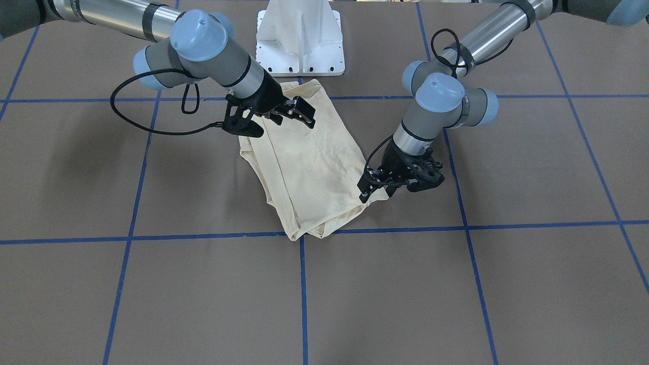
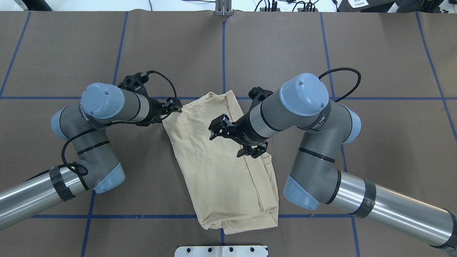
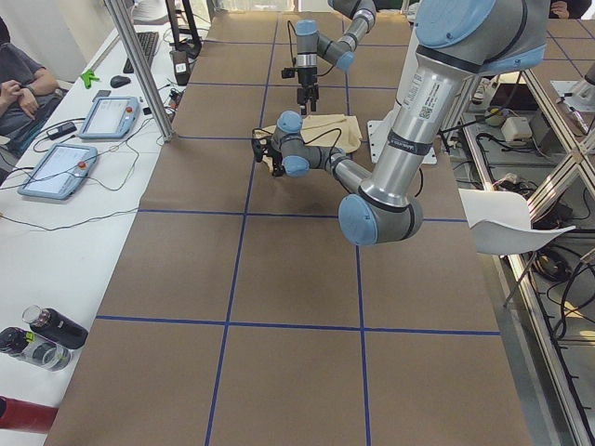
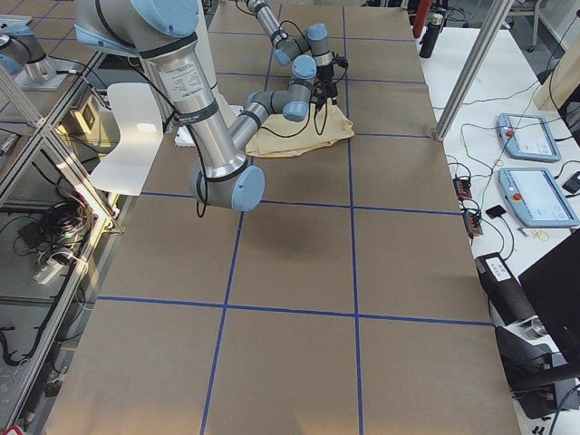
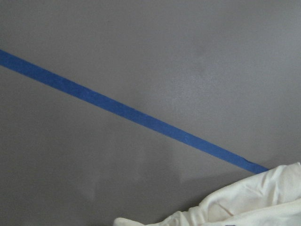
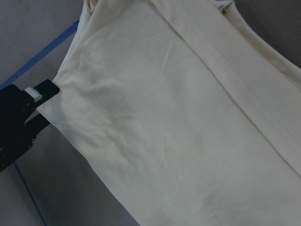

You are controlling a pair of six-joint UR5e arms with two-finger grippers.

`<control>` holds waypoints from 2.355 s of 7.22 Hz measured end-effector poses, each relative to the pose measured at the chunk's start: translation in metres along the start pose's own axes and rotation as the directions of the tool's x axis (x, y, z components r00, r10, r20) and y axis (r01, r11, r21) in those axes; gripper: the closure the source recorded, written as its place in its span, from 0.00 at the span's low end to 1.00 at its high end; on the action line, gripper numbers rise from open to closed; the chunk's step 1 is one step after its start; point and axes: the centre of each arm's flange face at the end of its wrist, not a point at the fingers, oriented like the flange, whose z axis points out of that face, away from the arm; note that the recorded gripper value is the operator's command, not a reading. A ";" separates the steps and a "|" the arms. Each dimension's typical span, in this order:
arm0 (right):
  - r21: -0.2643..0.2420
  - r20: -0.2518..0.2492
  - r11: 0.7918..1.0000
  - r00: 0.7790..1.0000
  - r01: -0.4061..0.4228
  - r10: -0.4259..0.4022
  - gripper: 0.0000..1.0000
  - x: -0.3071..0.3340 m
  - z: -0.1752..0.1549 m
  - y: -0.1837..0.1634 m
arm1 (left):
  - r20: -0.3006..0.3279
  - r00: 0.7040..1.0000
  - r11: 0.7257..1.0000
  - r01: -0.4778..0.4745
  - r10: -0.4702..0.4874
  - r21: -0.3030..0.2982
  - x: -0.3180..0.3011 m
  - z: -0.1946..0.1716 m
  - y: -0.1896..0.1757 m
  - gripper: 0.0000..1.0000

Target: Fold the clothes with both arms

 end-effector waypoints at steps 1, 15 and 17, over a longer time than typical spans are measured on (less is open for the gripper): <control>0.000 -0.001 1.000 1.000 -0.001 0.001 0.00 0.000 0.000 0.000 | 0.000 1.000 1.000 0.001 -0.001 0.000 0.000 0.001 0.000 0.77; 0.055 -0.007 0.998 1.000 -0.022 0.022 0.00 0.017 -0.008 -0.025 | -0.077 0.995 0.985 0.072 -0.060 0.159 0.118 0.031 -0.086 1.00; 0.073 -0.004 0.997 1.000 -0.019 0.020 0.00 0.017 -0.007 -0.026 | -0.065 0.995 0.977 0.087 -0.076 0.195 0.106 0.034 -0.114 1.00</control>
